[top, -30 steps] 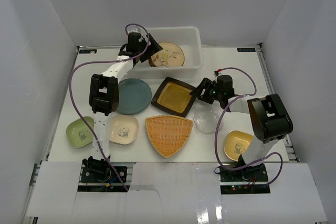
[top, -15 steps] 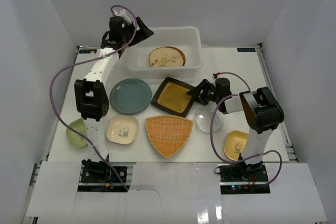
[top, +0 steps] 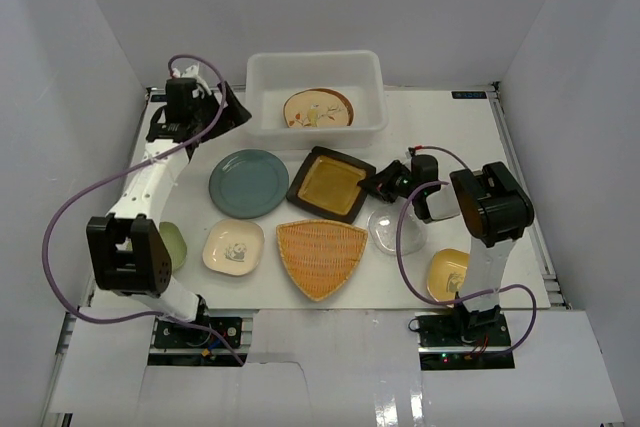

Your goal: Place the plates into the plastic bin on the countertop

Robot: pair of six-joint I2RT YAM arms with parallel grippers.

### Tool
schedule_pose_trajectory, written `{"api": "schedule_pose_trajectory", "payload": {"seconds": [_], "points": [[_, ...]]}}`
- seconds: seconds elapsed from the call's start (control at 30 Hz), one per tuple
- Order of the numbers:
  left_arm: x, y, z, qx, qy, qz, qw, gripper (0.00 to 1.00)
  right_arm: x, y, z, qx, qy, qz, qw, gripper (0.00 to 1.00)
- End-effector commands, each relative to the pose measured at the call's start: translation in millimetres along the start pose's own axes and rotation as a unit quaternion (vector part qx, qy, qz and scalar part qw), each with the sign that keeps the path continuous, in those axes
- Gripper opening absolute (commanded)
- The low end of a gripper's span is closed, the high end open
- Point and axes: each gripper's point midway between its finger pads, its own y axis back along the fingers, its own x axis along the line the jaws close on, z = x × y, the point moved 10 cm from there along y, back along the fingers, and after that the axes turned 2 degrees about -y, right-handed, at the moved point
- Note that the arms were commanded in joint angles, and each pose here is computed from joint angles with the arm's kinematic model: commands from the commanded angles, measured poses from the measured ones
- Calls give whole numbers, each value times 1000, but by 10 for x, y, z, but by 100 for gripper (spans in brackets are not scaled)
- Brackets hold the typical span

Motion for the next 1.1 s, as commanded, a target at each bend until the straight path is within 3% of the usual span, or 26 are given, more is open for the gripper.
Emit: {"api": "schedule_pose_trajectory", "payload": {"seconds": [0.0,0.07,0.37,0.57,0.77,0.93,1.07], "points": [[440,268,-327,27,27,100,994,95,298,133,61,-27,20,72,997,8],[764,415,-450,34,71,134,988,93,468,226,67,-33,12,111,993,8],[1199,439,-867,59,117,225,965,91,1075,613,165,-84,31,207,974,8],[1418,257,-1056,108,177,186,960,91,1228,860,99,-80,64,214,971,8],[1503,102,-1154,119,208,133,962,89,1472,1131,45,-88,116,224,964,8],[1542,-33,-1227,145,239,99,955,82,1814,1239,155,-100,150,254,950,8],[1568,-125,-1245,156,258,91,949,77,1981,1086,356,-108,161,246,950,8]]}}
